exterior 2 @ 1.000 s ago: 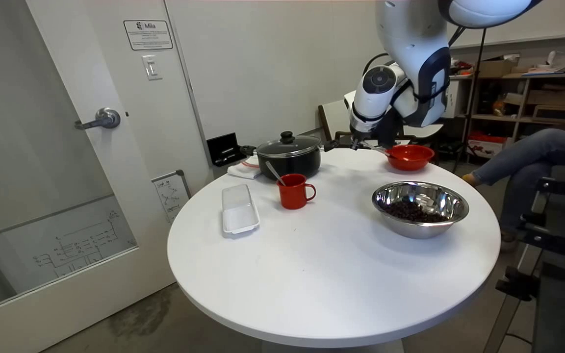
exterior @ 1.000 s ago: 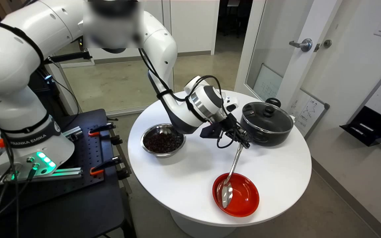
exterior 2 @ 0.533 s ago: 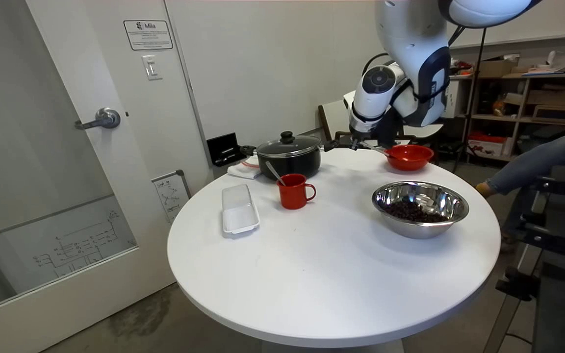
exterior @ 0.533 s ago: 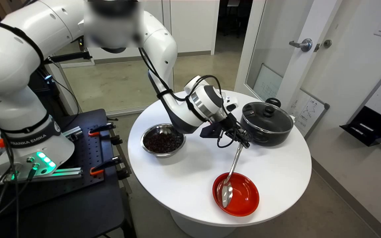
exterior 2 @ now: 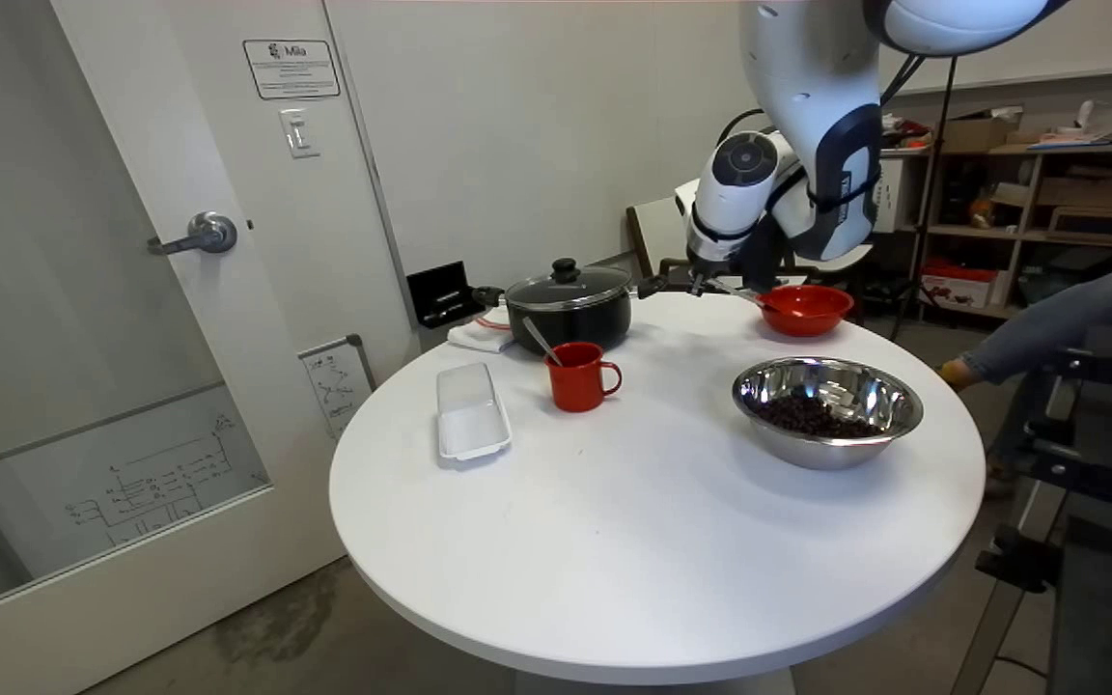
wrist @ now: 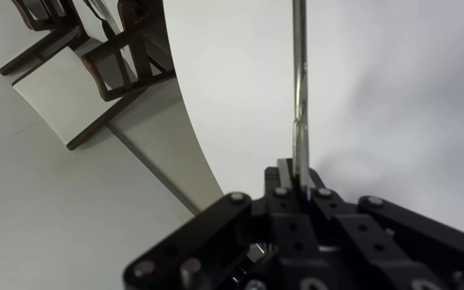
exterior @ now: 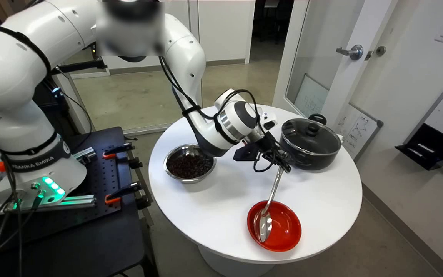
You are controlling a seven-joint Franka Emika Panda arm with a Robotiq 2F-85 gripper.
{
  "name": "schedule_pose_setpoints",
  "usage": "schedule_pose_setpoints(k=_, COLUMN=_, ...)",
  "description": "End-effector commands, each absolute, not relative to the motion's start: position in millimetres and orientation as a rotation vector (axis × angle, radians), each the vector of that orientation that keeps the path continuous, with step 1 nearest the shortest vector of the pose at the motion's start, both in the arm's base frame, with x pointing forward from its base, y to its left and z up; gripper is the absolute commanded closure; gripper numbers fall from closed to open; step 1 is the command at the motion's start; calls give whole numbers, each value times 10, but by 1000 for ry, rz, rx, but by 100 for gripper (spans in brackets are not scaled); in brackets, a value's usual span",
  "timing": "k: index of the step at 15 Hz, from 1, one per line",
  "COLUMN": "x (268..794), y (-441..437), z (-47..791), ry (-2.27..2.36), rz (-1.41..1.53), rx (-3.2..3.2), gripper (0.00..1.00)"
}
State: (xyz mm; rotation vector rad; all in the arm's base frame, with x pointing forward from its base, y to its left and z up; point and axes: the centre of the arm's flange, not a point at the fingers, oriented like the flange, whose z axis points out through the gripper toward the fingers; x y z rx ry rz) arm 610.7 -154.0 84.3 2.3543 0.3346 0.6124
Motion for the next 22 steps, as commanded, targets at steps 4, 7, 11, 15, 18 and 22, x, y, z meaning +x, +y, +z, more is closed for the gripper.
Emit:
schedule_pose_setpoints(k=4, x=6095, y=-1536, z=841, ry=331, rz=609, rx=2360, gripper=99)
schedule_pose_setpoints(k=7, x=6092, y=-1533, z=844, ry=333, rz=604, rx=2362, gripper=99)
schedule_pose_setpoints(k=11, x=6082, y=-1530, z=833, ry=335, rz=597, rx=2362, gripper=66)
schedule_pose_setpoints(k=15, x=6076, y=-1519, z=816, ry=335, rz=593, rx=2367, gripper=46)
schedule_pose_setpoints(k=18, x=6075, y=-1512, z=825, ry=336, rz=595, rx=2368, gripper=43)
schedule_pose_setpoints(k=22, x=6031, y=-1468, z=952, ry=338, rz=596, rx=2399, gripper=15)
